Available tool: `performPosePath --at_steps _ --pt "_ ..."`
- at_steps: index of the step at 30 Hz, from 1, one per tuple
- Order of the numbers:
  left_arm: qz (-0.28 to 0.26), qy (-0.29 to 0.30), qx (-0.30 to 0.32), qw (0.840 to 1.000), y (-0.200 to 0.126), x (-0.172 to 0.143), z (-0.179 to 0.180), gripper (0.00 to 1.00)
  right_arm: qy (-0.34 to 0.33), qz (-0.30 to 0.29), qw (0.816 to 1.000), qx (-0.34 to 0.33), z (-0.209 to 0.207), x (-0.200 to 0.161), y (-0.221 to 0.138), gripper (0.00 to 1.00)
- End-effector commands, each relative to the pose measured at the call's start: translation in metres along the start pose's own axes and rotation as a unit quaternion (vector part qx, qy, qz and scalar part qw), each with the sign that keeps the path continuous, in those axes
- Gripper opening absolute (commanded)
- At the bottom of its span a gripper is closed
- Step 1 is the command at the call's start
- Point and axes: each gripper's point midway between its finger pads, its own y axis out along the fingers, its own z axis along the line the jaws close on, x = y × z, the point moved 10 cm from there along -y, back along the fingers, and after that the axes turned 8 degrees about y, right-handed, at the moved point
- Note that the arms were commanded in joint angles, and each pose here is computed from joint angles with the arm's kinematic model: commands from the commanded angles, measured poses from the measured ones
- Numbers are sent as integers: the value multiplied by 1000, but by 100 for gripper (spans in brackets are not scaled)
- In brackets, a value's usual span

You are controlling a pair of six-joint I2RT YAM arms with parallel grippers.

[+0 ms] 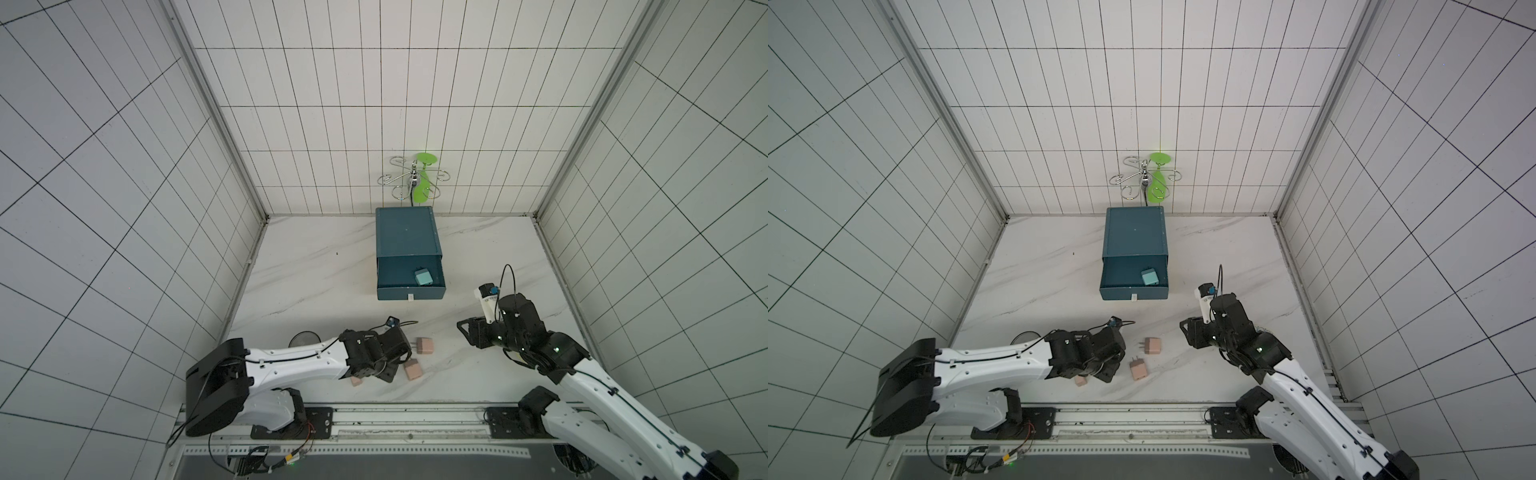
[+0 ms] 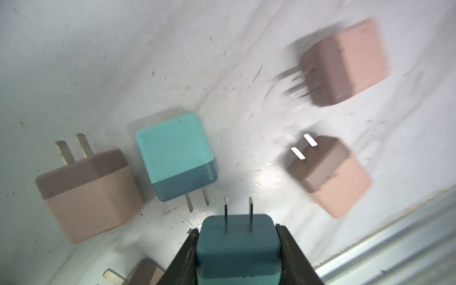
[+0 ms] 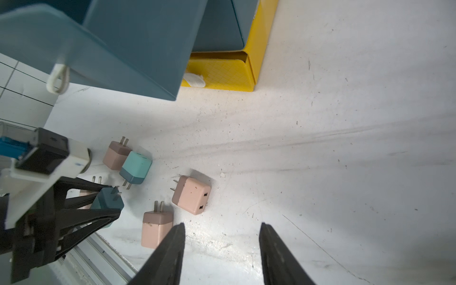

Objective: Place the plugs into the drawer by color
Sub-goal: Pick up the plug from the center of the board.

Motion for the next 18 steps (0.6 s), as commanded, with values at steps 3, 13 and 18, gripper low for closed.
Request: performPosePath --at_steps 3,13,18 --pt "-100 1 -101 990 -63 34 -18 1 -18 7 991 132 16 -6 -4 51" --pt "-239 -11 -100 966 -158 93 -12 0 20 44 996 73 3 -16 15 52" --pt "-225 -50 -10 973 -167 135 16 0 42 27 997 57 -11 -33 18 51"
